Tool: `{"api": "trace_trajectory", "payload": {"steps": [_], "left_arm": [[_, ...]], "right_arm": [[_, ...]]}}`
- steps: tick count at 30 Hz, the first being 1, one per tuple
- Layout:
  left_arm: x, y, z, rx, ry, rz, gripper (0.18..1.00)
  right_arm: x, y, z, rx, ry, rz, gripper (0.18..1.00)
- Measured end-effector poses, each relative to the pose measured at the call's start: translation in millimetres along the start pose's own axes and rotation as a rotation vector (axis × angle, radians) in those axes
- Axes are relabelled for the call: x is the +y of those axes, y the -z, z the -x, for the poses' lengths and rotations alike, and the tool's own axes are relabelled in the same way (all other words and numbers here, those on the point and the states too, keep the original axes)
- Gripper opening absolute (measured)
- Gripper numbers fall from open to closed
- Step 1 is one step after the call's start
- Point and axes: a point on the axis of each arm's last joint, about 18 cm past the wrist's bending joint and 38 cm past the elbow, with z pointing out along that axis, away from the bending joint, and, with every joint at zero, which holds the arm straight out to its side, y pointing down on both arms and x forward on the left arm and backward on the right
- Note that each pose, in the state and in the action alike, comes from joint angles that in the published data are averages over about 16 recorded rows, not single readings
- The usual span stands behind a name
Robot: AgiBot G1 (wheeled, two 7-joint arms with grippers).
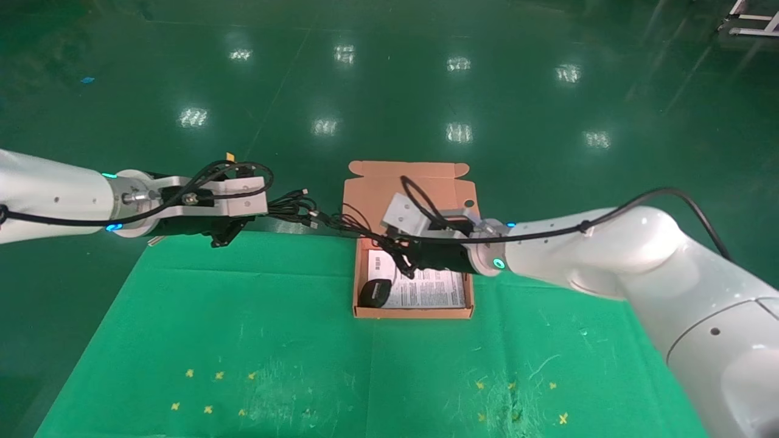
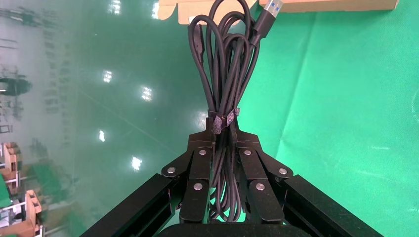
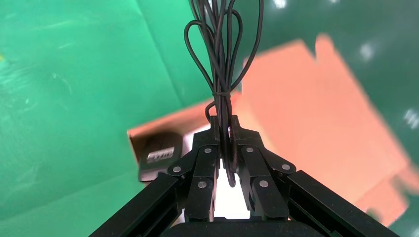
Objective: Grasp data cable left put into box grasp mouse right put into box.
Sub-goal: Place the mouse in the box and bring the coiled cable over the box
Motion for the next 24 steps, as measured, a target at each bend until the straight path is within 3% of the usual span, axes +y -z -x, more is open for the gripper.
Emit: {"api": "trace_trajectory", "payload": {"steps": [9, 17, 24], "left_arm": [[0, 0, 0, 0.000, 0.000, 0.001, 0.230], [-9, -8, -6, 0.009, -0.007, -0.021, 0.230], [-34, -40, -24, 0.033, -0.019, -0.083, 0.230]], "right_arm": [[32, -3, 4, 0.023, -0.142, 0.061, 0.215], [39, 1, 2, 0.030, -0.146, 0.080, 0.227], [50, 19, -14, 0.060, -0.139, 0.088, 0.279]]}}
